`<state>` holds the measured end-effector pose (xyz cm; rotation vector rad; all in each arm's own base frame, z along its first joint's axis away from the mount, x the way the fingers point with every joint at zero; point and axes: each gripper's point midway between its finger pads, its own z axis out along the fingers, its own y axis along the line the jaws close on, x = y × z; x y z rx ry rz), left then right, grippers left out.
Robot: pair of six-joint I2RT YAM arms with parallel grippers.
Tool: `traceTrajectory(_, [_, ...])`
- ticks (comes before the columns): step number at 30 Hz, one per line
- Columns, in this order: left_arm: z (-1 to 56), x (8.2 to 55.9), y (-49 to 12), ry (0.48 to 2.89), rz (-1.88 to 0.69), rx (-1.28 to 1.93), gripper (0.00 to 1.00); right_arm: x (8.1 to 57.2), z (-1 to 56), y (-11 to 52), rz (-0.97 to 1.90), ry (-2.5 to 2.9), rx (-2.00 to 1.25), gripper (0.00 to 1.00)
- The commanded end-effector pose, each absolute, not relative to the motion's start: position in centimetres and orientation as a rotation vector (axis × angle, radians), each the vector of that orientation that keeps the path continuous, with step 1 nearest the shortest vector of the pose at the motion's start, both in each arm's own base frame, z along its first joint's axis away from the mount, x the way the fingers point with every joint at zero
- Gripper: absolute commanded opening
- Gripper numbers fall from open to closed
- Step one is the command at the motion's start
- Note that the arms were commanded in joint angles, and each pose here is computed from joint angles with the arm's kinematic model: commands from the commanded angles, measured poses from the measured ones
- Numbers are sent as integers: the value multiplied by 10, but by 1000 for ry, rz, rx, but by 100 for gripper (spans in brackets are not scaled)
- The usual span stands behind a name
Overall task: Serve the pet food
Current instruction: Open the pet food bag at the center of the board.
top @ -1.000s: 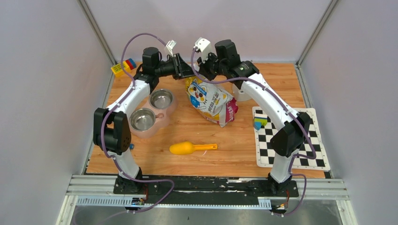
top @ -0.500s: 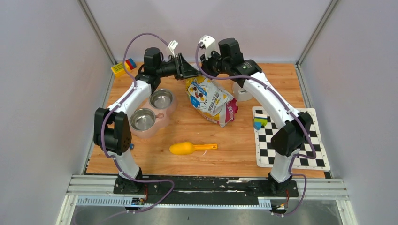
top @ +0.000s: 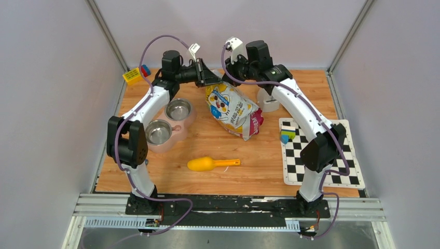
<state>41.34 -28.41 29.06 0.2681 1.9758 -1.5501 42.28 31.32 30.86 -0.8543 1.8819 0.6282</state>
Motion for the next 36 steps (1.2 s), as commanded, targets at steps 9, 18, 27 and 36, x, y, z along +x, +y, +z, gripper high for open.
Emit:
traceTrajectory(9, [310, 419, -286, 1920, -1544, 280, 0, 423, 324, 313, 643, 1857, -827, 0])
traceTrajectory(18, [313, 411, -282, 1898, -1537, 280, 0, 429, 330, 314, 630, 1848, -807, 0])
traceTrajectory(27, [317, 408, -282, 1887, -1536, 285, 0, 429, 331, 315, 642, 1848, -805, 0])
traceTrajectory(36, [318, 406, -281, 1882, -1533, 286, 0, 425, 330, 320, 638, 1837, -832, 0])
